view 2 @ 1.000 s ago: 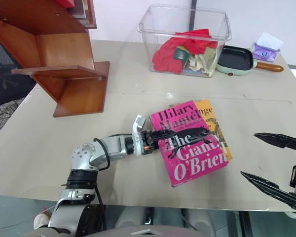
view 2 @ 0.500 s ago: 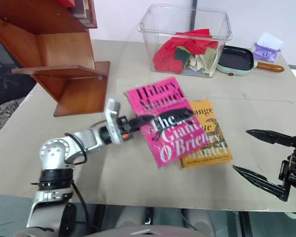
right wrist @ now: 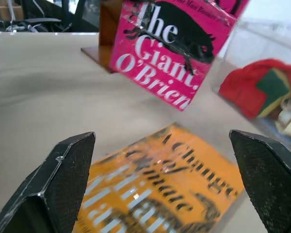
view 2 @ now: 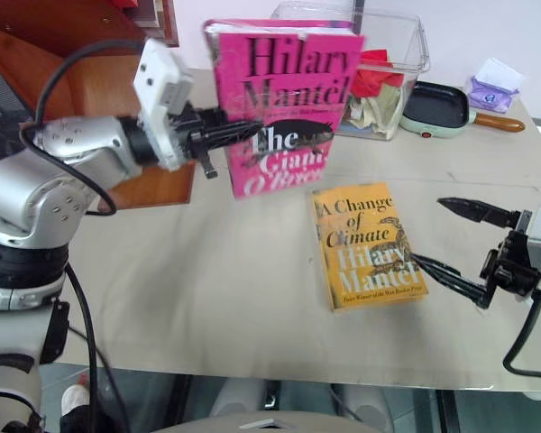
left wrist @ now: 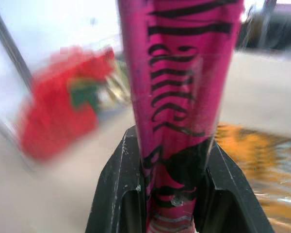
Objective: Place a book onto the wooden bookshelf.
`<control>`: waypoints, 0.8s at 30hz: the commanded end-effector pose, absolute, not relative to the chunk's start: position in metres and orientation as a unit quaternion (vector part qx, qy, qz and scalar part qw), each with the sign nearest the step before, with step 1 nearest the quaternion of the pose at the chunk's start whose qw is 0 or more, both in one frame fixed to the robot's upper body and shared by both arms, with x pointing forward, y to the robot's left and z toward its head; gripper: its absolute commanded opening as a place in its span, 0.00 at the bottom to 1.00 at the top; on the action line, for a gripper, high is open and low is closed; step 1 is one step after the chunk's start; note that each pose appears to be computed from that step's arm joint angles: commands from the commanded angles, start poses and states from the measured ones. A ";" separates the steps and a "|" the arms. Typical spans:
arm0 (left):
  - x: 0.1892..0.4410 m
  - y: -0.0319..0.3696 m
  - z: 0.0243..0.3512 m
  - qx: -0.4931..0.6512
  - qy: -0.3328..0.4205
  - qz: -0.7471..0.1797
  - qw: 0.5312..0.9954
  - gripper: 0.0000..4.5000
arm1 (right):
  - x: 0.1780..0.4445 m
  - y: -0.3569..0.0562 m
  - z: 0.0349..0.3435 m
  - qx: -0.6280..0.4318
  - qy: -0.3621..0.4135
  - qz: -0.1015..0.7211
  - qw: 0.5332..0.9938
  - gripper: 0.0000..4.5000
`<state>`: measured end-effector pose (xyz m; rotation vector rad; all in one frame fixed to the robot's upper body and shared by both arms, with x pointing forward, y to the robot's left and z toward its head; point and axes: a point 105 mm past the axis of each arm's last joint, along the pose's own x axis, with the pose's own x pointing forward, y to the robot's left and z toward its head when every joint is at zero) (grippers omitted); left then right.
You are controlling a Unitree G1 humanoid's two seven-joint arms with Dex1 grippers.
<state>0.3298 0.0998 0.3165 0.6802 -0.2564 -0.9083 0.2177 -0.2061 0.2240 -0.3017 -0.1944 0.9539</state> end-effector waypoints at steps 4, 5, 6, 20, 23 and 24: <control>0.324 0.122 0.402 0.598 -0.207 -0.300 0.714 0.13 | 0.233 -0.212 0.238 -0.148 -0.147 0.443 0.872 1.00; 0.326 0.132 0.406 0.625 -0.192 -0.283 0.702 0.13 | 0.236 -0.213 0.238 -0.148 -0.152 0.442 0.871 1.00; 0.326 0.143 0.410 0.641 -0.171 -0.273 0.697 0.13 | 0.238 -0.214 0.239 -0.149 -0.157 0.442 0.870 1.00; 0.311 0.301 0.385 0.693 0.213 -0.109 0.680 0.13 | 0.264 -0.213 0.259 -0.176 -0.217 0.443 0.852 1.00; 0.312 0.309 0.367 0.686 0.241 -0.110 0.678 0.13 | 0.264 -0.211 0.262 -0.177 -0.221 0.447 0.848 1.00; 0.315 0.312 0.357 0.683 0.252 -0.112 0.676 0.13 | 0.262 -0.211 0.264 -0.177 -0.222 0.450 0.847 1.00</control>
